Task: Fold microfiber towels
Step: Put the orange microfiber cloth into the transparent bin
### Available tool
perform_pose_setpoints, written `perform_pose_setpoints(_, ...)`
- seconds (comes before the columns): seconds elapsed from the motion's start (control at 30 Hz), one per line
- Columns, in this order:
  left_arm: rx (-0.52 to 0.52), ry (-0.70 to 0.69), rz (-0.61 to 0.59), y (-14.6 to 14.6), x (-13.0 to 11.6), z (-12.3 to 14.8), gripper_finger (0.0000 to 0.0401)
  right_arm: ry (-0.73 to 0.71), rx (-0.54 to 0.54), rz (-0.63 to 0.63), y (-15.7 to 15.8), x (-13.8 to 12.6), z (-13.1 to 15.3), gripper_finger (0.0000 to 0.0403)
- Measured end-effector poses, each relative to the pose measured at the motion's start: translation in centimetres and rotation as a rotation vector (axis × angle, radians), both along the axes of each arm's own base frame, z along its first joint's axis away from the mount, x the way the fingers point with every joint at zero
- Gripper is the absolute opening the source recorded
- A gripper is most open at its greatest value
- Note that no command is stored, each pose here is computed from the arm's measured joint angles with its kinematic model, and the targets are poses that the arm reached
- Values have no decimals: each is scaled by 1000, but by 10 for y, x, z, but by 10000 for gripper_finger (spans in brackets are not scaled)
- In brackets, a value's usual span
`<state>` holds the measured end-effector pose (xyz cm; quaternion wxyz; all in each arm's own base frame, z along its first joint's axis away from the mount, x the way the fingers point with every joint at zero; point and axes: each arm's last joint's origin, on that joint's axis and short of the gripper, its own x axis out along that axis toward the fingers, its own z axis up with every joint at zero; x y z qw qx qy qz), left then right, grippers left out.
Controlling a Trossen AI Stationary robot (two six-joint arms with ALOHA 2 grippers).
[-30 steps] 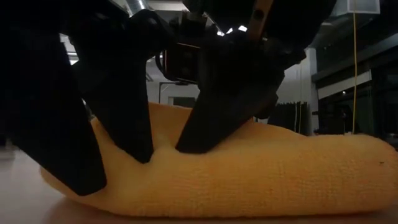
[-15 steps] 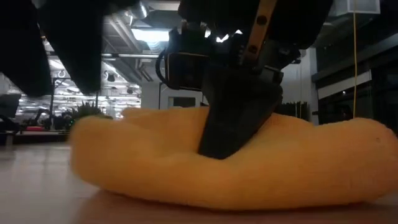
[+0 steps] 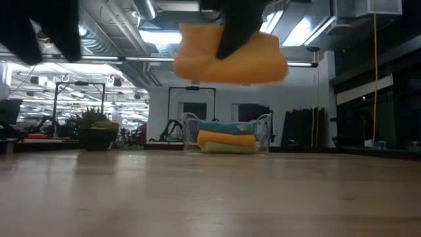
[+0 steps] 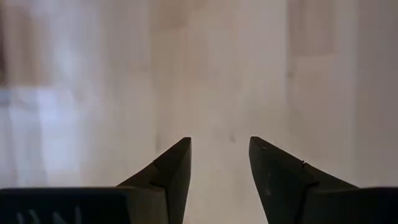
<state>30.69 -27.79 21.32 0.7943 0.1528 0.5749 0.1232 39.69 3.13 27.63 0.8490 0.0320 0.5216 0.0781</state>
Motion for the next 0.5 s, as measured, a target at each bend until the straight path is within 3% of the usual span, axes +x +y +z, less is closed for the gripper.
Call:
perform_pose_setpoints(0.13, 46, 24, -16, 11, 6, -6, 155, -33, -181, 7, -39, -19, 41, 17)
perform_pose_setpoints(0.3, 79, 124, -16, 36, 16, -19, 155, -178, -219, -64, -113, -36, 81, 17)
perform_pose_setpoints(0.5, 83, 250, 23, 76, 20, -28, 155, -197, -114, -80, -212, -52, 56, 17)
